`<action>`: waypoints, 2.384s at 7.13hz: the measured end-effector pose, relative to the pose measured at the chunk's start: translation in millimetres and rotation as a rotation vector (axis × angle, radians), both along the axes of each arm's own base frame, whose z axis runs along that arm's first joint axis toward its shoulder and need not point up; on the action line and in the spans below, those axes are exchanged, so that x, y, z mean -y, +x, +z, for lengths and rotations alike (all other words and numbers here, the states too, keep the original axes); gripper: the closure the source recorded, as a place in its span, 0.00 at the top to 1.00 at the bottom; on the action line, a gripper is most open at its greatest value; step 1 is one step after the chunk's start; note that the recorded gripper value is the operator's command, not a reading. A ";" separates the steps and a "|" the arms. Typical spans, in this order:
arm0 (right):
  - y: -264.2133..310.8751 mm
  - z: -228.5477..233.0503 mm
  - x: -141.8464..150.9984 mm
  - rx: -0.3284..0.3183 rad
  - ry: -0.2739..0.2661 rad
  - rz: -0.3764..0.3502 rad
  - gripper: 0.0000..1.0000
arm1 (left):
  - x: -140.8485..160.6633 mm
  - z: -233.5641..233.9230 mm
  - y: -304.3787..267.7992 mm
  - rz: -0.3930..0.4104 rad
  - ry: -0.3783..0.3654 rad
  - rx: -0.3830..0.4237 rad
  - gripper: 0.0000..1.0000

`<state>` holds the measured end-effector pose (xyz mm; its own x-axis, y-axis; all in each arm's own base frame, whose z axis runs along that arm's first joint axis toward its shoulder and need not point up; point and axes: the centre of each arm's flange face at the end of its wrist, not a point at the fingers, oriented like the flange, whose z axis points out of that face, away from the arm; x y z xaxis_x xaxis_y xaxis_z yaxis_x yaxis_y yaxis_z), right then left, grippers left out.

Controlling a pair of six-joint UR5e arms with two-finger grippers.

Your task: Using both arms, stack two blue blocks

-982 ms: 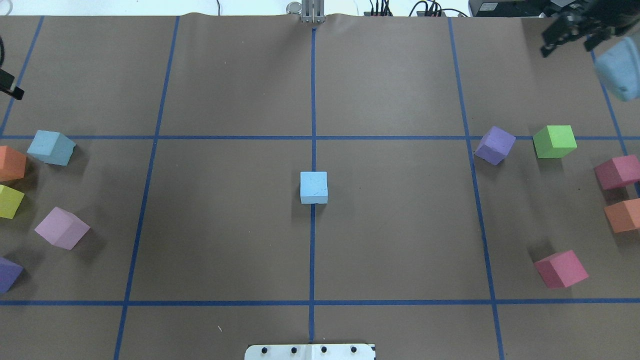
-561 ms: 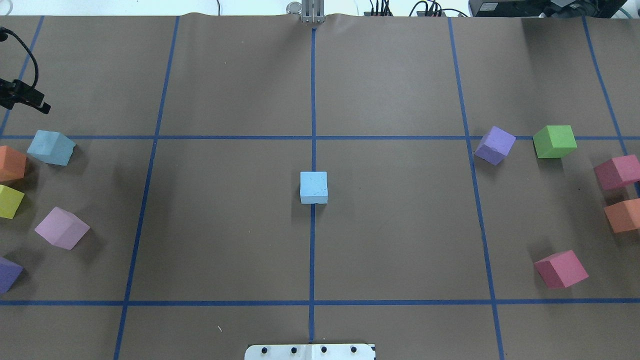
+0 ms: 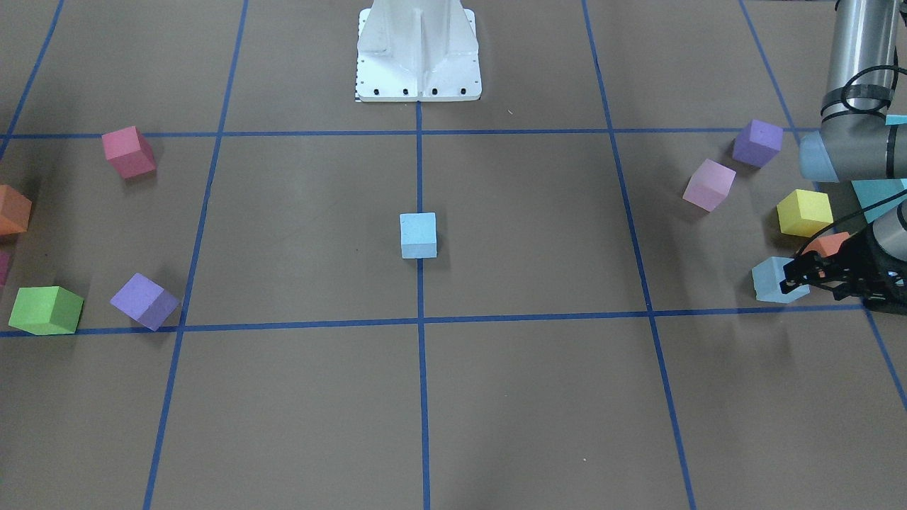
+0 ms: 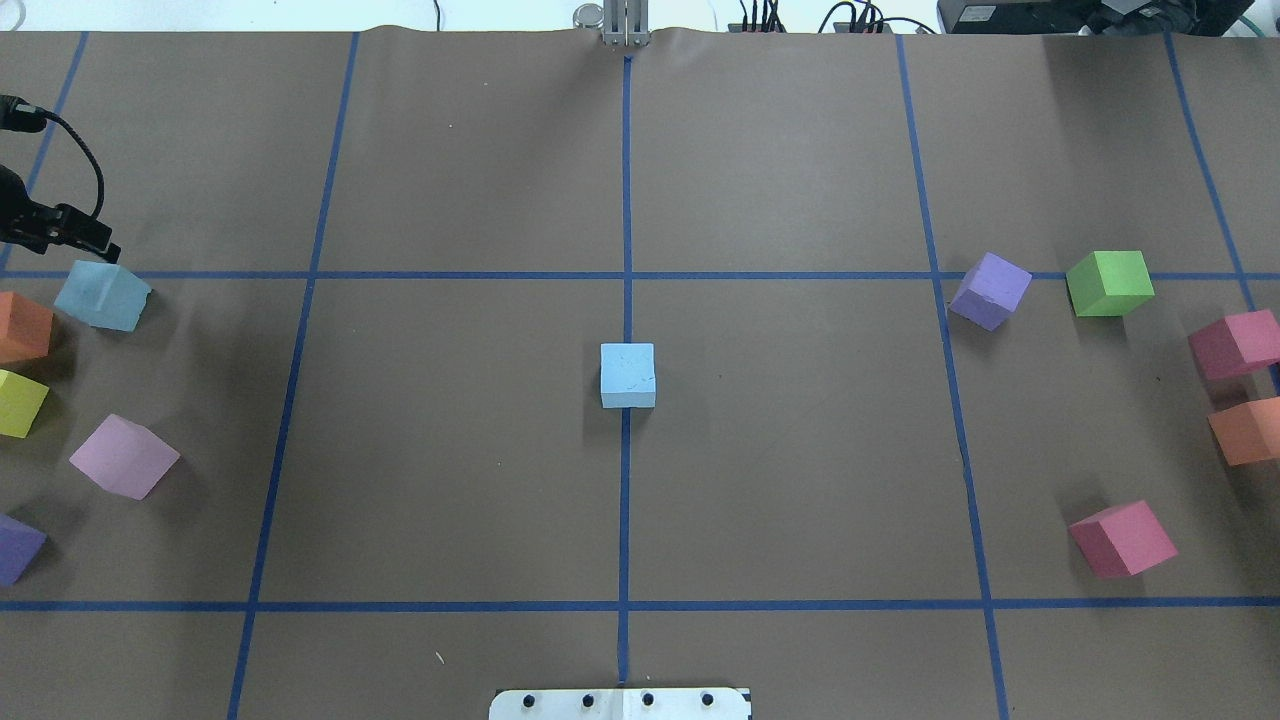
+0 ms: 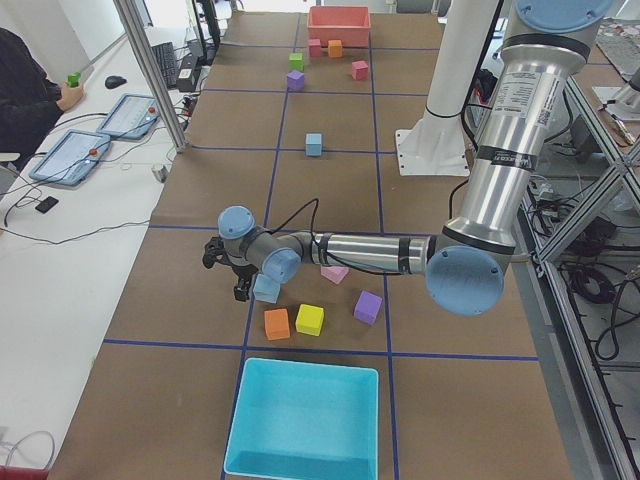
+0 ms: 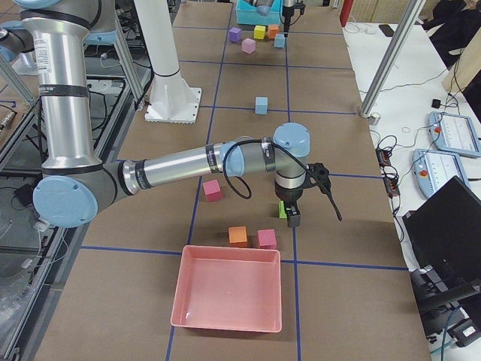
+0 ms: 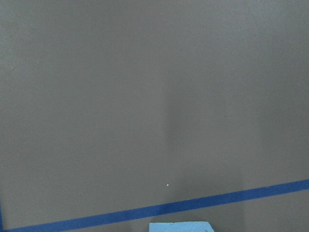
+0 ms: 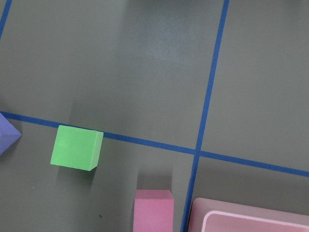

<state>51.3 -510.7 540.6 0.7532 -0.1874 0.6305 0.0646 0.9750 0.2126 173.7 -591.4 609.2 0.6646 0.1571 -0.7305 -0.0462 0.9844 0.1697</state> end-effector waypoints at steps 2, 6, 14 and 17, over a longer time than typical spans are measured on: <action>12.2 3.9 -5.9 -0.001 0.000 0.014 1.00 | -9.3 1.2 20.1 0.009 -0.010 -0.010 0.98; 15.7 5.3 -7.5 -0.001 0.004 0.012 1.00 | -20.8 8.2 42.4 0.004 -0.004 0.006 0.98; 15.5 -0.8 -3.1 -0.002 0.009 0.017 1.00 | -31.9 19.1 49.8 0.016 -0.009 0.030 0.50; 15.5 -2.5 -2.2 -0.001 0.011 0.018 1.00 | -18.9 -23.2 62.4 0.045 -0.011 -0.028 0.50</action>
<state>66.8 -508.5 538.1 0.7575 -0.1807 0.6273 0.0473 0.9736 0.2233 236.1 -572.5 586.0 0.6360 0.1777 -0.7510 -0.0853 0.9834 0.1604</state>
